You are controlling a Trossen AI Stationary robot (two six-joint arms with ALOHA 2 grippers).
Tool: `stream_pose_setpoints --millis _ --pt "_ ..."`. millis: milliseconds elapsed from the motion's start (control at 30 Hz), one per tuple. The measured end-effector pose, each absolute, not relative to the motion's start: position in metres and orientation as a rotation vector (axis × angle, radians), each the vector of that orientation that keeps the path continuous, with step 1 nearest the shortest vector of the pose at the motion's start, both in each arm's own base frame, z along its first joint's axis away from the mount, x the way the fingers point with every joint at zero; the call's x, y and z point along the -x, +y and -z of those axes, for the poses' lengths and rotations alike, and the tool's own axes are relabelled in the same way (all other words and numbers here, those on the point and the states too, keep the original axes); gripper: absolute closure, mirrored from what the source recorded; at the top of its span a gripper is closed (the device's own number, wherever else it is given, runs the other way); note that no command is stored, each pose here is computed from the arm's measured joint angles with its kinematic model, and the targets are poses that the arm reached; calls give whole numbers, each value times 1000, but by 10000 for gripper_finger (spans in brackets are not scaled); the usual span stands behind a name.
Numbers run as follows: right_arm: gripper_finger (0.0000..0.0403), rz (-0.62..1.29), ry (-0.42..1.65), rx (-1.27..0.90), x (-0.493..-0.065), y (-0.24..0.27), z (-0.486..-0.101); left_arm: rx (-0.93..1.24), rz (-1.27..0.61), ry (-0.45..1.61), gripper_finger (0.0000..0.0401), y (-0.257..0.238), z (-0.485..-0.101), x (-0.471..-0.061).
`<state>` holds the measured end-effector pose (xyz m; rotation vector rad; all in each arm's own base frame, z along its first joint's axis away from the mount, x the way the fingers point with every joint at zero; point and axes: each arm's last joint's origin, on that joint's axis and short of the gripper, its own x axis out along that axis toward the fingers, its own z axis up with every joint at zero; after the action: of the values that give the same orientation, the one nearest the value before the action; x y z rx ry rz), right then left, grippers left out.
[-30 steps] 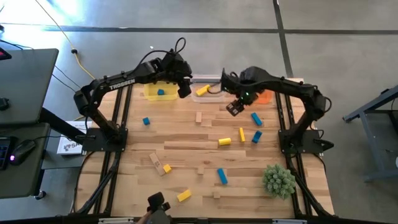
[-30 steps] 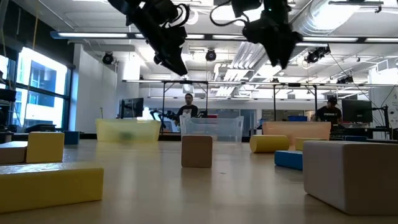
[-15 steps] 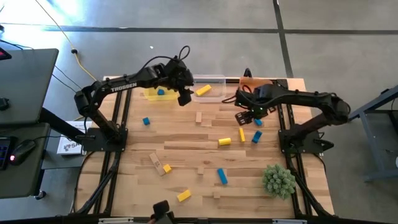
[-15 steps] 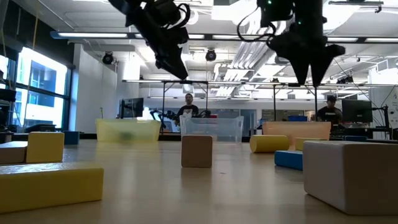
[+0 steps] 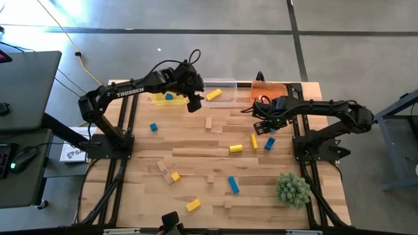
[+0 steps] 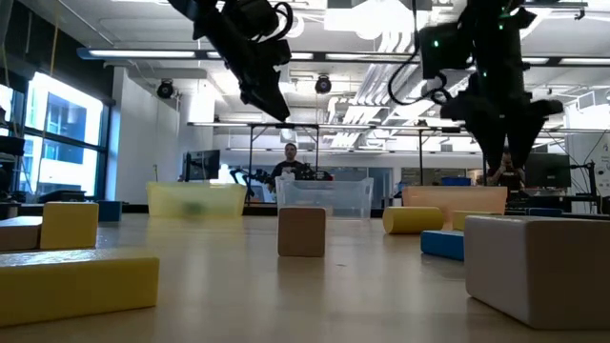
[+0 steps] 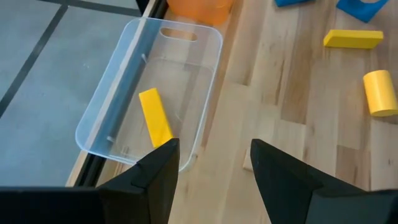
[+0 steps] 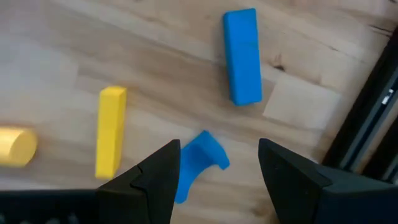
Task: Sort & place blocks by color
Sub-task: Put the blue block into the yellow bin
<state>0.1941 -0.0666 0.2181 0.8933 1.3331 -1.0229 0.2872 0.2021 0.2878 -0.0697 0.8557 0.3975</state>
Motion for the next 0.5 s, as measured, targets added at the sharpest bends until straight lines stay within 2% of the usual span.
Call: stream_pose_setpoints --millis 500 --pt "197 1064 1276 -913 -185 -102 -192 74 -403 849 215 203 -288 -287"
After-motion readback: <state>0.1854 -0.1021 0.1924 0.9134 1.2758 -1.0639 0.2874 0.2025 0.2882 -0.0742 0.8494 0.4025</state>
